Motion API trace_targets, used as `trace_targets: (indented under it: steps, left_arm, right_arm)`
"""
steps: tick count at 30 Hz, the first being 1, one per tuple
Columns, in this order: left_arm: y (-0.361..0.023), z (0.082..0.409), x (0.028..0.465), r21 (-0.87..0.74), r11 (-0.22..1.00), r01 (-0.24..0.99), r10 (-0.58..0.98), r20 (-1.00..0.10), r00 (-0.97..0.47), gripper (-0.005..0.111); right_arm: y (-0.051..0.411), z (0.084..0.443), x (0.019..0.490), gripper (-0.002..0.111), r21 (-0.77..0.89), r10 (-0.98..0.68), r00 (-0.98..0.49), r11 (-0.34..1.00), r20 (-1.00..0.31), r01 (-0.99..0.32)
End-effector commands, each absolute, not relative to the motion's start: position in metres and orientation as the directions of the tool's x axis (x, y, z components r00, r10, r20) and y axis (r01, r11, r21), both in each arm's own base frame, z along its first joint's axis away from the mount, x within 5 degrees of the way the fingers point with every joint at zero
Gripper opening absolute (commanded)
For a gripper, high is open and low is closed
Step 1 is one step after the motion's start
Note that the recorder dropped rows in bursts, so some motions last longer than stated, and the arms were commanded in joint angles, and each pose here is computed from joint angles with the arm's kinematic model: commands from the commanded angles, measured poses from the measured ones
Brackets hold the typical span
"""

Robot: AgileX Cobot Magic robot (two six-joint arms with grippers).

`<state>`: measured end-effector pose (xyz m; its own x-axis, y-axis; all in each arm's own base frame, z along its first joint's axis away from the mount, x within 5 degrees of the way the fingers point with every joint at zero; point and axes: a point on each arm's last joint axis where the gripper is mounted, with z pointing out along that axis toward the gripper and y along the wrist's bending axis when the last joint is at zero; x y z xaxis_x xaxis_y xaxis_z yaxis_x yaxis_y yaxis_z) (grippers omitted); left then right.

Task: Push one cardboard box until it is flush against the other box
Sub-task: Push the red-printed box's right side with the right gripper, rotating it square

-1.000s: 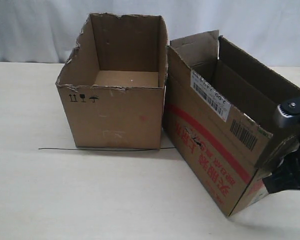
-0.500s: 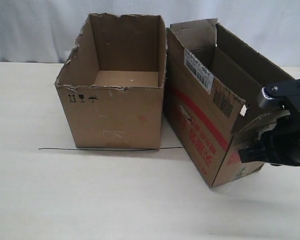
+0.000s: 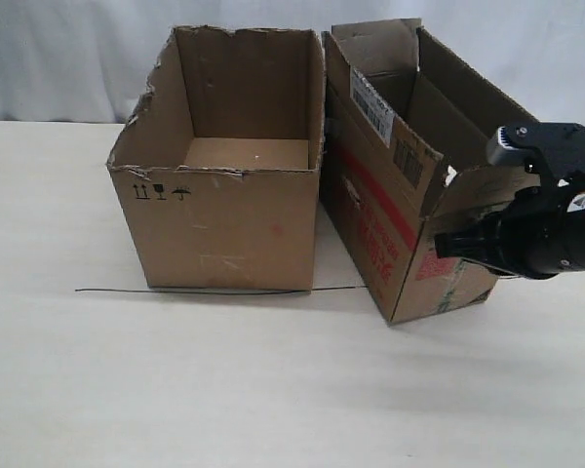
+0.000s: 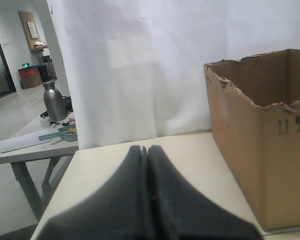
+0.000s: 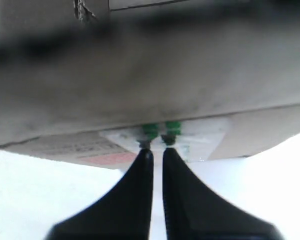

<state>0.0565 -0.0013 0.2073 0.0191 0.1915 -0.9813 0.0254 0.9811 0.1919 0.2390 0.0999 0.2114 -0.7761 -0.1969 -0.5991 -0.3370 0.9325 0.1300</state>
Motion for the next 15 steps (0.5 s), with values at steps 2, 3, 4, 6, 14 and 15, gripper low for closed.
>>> trace_targets:
  steps: [2,3,4,6,14,15]
  left_arm:
    - [-0.001,0.207,0.056,0.189,0.982,0.024,0.188,-0.982,0.023,0.0]
    - [-0.001,0.207,0.056,0.189,0.982,0.024,0.188,-0.982,0.023,0.0]
    - [-0.001,0.207,0.056,0.189,0.982,0.024,0.188,-0.982,0.023,0.0]
    - [-0.001,0.207,0.056,0.189,0.982,0.024,0.188,-0.982,0.023,0.0]
    - [-0.001,0.207,0.056,0.189,0.982,0.024,0.188,-0.982,0.023,0.0]
    - [-0.001,0.207,0.056,0.189,0.982,0.024,0.188,-0.982,0.023,0.0]
  right_arm:
    - [0.104,0.218,0.247,0.005,0.138,-0.189,-0.766,0.93,-0.615,-0.34]
    - [0.105,0.22,0.249,0.005,0.158,-0.162,-0.767,0.932,-0.621,-0.326]
    - [0.106,0.221,0.249,0.005,0.182,-0.131,-0.768,0.934,-0.626,-0.308]
    - [0.108,0.224,0.252,0.005,0.208,-0.094,-0.763,0.934,-0.64,-0.29]
    - [0.11,0.223,0.258,0.005,0.221,-0.074,-0.759,0.934,-0.647,-0.279]
    - [0.11,0.221,0.259,0.005,0.233,-0.057,-0.763,0.935,-0.644,-0.267]
